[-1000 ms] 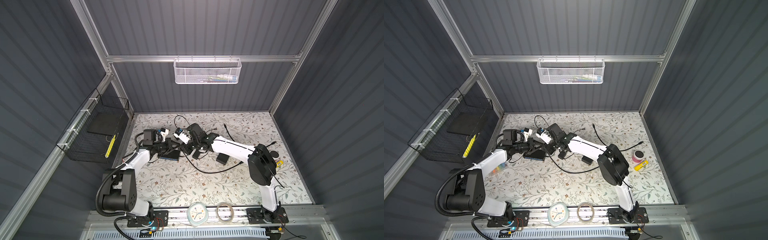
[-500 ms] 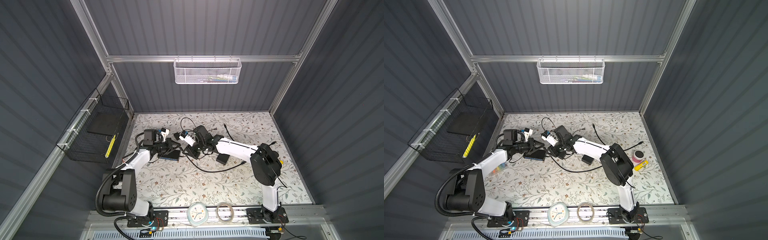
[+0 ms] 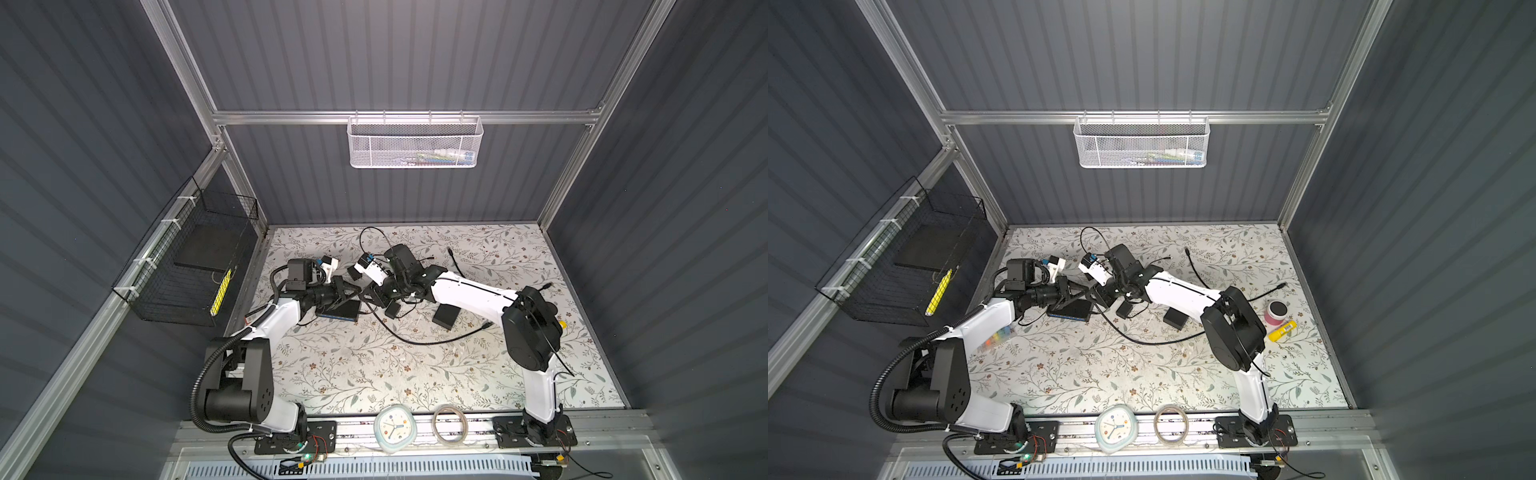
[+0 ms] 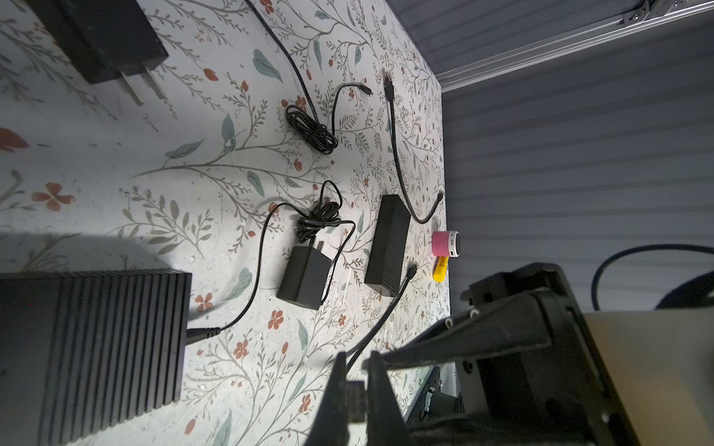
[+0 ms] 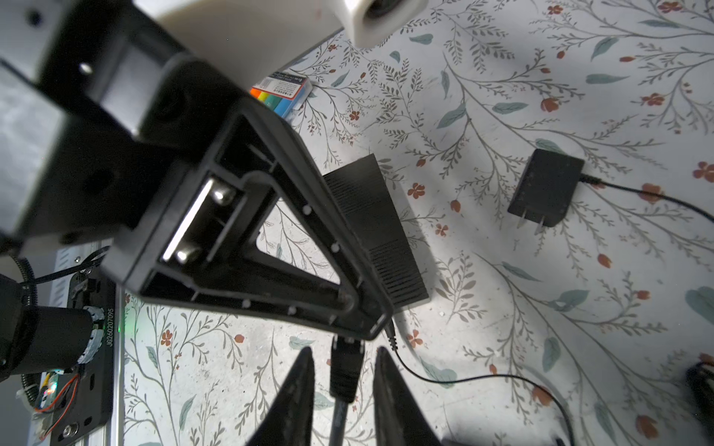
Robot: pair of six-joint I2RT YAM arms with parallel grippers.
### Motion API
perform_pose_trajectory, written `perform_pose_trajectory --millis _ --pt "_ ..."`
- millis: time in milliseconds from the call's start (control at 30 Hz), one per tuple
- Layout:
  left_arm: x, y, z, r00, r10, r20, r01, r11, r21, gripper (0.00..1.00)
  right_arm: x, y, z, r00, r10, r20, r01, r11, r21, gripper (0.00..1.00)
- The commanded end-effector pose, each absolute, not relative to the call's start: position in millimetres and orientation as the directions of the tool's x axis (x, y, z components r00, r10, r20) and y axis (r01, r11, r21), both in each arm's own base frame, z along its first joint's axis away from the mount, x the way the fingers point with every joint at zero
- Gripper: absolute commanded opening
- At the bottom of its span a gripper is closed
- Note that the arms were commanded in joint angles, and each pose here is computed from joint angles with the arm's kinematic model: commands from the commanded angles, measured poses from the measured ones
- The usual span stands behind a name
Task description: Insert the plug into the switch port
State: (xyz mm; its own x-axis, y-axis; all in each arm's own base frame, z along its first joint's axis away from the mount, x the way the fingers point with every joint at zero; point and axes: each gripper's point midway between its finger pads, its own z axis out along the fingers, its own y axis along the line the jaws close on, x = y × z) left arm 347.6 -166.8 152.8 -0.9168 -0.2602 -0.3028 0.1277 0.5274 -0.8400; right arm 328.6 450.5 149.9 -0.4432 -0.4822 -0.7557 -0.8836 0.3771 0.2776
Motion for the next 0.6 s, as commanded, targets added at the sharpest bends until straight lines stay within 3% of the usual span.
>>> perform_pose_trajectory --millis 0,267,567 --pt "340.9 -169.3 157.8 -0.919 -0.244 -0.310 0.147 0.517 -0.843 0.03 328.4 455.8 143.2 -0.456 -0.488 -0.745 -0.881 0.365 0.300 0.27" --pt "340.2 -169.6 158.2 -0.919 -0.243 -0.311 0.149 0.514 -0.845 0.03 330.0 455.3 138.4 -0.463 -0.491 -0.738 -0.877 0.375 0.300 0.23" --pt "339.6 -169.2 159.4 -0.918 -0.246 -0.311 0.148 0.515 -0.844 0.03 329.9 455.1 139.5 -0.464 -0.489 -0.739 -0.876 0.377 0.301 0.04"
